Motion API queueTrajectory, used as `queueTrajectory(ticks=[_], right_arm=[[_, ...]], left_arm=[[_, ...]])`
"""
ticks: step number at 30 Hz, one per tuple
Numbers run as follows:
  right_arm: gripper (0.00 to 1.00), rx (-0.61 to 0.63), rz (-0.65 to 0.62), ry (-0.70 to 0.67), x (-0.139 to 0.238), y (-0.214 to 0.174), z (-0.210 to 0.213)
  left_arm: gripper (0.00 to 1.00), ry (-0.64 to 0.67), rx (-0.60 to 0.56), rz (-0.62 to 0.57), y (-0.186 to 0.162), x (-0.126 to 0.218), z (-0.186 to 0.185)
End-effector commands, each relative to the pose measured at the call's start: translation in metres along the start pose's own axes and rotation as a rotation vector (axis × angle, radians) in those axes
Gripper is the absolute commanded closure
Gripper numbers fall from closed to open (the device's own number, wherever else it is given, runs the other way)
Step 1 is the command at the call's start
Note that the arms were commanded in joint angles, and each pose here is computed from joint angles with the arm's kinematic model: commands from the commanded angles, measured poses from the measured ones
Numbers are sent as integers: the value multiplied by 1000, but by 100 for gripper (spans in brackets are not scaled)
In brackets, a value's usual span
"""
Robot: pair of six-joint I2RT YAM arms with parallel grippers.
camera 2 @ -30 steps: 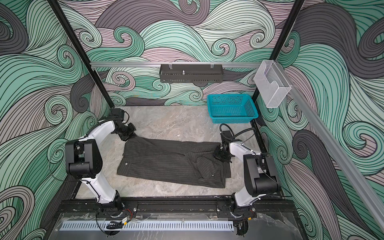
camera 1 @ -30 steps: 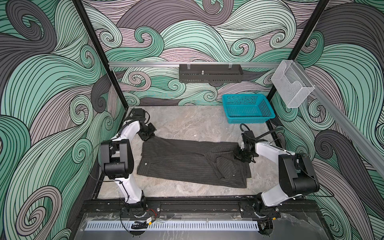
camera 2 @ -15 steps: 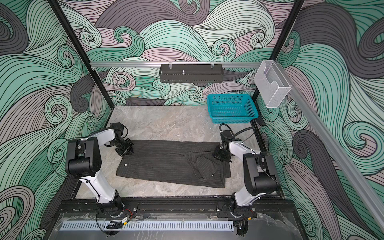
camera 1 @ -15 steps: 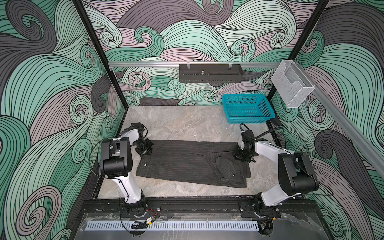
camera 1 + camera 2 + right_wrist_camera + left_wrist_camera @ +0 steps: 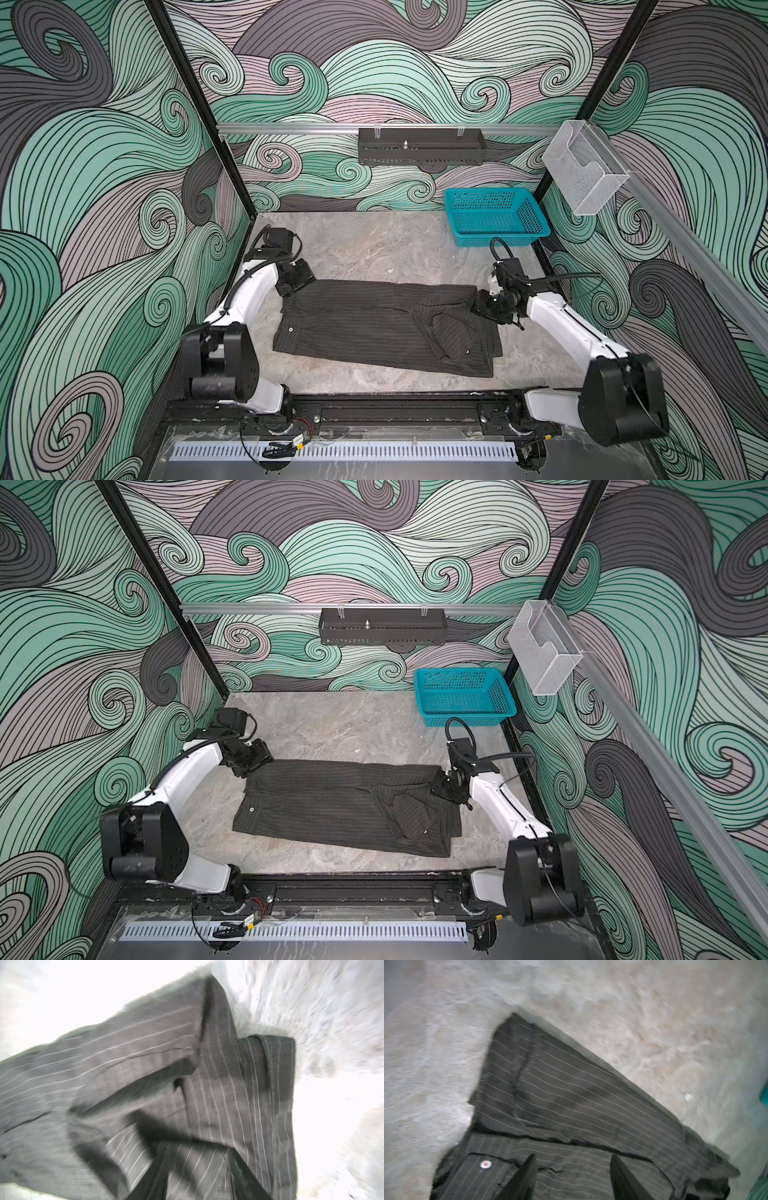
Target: Fold and stack the long sleeve shirts
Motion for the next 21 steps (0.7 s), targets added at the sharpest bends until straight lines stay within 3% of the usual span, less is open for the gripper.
queueTrajectory(ticks=[1,7,11,17,21], right_arm=[[48,-38,113,-14,1,-30,-10],[39,-152,169,63,-16,-66,-21],[39,-180,147,129,-27,-64,-18],[48,-138,164,236,-49,-50,2],[71,-69,161,274,-46,-44,20]], left_arm=[[41,-50,-36,100,-40,-4,-3],[41,-67,-31,112,-66,0,5],[41,-72,-45,91,-70,11,6],[41,-80,-58,70,-74,22,7],[41,-68,-72,48,-75,30,9]])
Point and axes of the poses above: each gripper's point midway between its finger pads, its own x axis back along the fingers, its own z axis along the line the jaws close on, y = z × x, the point moved 9 cm from there along x, back along the fingers, and after that the axes turned 6 degrees about -x, right-handed, at the moved point
